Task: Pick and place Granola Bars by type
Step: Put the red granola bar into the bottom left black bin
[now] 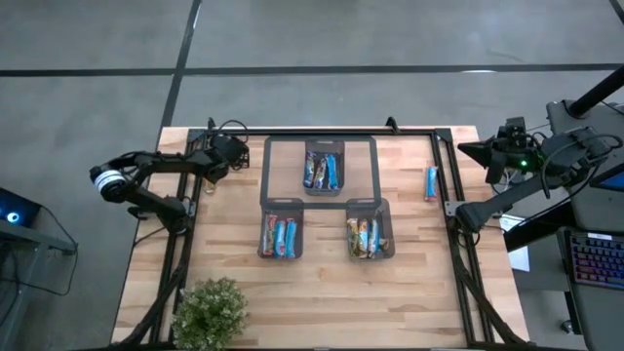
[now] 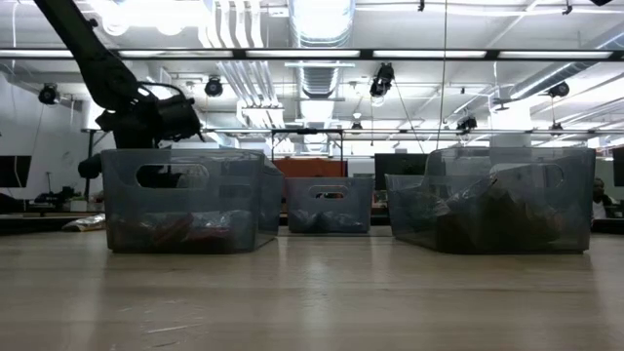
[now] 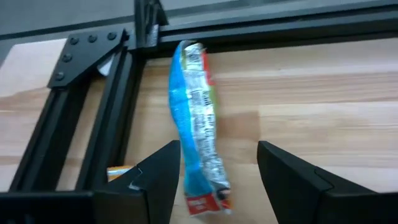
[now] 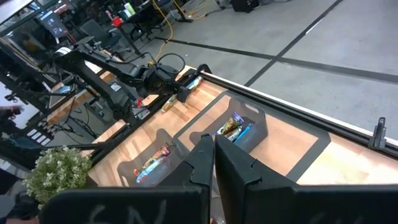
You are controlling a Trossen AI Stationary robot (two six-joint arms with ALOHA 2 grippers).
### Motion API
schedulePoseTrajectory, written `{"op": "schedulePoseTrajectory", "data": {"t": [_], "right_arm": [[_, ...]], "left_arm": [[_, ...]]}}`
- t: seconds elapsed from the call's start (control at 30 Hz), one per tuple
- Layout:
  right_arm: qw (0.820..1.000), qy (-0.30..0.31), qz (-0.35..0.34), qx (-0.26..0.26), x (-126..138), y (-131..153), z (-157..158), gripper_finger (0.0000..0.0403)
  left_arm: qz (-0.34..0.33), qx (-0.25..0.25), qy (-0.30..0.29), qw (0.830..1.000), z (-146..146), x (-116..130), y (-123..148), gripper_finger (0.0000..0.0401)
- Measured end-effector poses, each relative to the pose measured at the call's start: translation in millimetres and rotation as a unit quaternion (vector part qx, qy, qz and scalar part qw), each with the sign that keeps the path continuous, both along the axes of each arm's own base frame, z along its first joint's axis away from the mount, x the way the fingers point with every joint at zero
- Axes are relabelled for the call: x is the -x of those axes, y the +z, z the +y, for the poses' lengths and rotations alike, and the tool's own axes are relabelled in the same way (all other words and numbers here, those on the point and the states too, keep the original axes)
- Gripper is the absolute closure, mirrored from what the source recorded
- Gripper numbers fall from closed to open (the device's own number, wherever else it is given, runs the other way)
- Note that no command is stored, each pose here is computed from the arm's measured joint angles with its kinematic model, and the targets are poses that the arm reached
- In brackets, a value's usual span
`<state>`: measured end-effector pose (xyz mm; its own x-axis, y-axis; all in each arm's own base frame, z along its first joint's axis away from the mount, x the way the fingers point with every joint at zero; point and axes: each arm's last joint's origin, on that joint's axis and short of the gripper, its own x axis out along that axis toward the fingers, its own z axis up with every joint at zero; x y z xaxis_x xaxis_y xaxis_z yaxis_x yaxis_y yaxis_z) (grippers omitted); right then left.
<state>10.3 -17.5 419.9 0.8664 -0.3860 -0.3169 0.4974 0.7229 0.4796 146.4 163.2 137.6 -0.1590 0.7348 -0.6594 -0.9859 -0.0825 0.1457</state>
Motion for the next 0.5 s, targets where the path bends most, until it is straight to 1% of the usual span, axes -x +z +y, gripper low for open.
{"op": "schedulePoseTrajectory", "data": {"t": [0.13, 0.3, 0.5], "right_arm": [[1.0, -0.001, 0.0, 0.001, 0, 0, 0, 0.0394], [1.0, -0.002, 0.0, 0.001, 0, 0, 0, 0.0394], [1.0, -0.003, -0.001, 0.0, 0, 0, 0, 0.0394]], "left_arm": [[0.017, 0.015, 0.005, 1.0, 1, 2, -8, 0.0204], [0.014, 0.018, 0.001, 1.0, 4, -2, -14, 0.0204], [0.026, 0.032, 0.002, 0.999, 7, -4, -21, 0.0206]]}}
